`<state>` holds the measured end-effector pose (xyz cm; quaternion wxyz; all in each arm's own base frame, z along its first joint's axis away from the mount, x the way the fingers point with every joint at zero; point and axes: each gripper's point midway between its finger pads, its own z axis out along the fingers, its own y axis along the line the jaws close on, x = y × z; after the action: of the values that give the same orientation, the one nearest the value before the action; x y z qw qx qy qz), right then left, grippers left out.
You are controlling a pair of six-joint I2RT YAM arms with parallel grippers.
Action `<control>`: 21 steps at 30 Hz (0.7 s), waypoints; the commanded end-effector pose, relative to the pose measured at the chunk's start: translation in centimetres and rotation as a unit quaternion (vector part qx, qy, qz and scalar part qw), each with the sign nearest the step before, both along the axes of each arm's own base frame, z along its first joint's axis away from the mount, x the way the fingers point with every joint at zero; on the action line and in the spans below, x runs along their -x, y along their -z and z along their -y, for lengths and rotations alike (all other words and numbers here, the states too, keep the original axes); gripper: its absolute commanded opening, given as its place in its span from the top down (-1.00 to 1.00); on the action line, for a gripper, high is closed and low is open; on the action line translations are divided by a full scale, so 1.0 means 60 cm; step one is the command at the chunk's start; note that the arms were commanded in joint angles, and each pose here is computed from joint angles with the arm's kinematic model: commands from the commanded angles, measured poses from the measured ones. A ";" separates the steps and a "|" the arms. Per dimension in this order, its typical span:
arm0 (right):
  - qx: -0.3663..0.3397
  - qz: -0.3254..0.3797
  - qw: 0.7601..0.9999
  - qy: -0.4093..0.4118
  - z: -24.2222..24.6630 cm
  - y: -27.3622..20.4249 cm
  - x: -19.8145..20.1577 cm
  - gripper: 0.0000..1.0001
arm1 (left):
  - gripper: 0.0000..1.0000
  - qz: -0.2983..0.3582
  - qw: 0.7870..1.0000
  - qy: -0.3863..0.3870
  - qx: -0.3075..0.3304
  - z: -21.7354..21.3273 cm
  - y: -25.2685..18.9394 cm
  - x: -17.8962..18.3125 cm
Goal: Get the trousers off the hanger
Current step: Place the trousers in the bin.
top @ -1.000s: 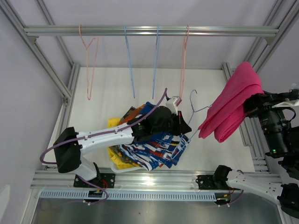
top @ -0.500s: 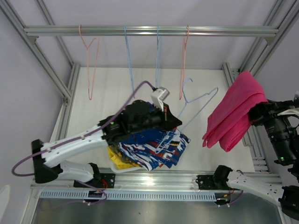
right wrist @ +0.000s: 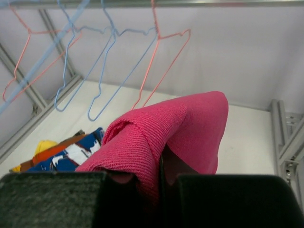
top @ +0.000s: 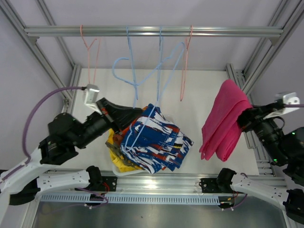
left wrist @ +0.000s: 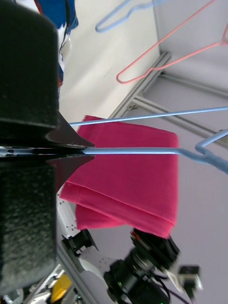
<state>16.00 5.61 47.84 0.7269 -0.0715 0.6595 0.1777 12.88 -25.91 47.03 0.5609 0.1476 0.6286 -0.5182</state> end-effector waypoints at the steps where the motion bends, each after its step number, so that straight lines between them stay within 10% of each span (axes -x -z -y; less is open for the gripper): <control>1: -0.040 0.015 0.997 -0.060 -0.066 -0.024 -0.006 1.00 | 0.99 0.027 0.997 -0.050 0.049 -0.073 -0.033 0.001; 21: -0.021 -0.056 0.974 -0.219 -0.362 0.103 -0.082 1.00 | 0.99 -0.006 0.994 -0.103 0.047 -0.178 0.059 0.015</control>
<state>21.23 24.54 35.17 0.5886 -0.2160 0.7364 0.2541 12.06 -15.99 43.18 0.6086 0.0649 0.6251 -0.4844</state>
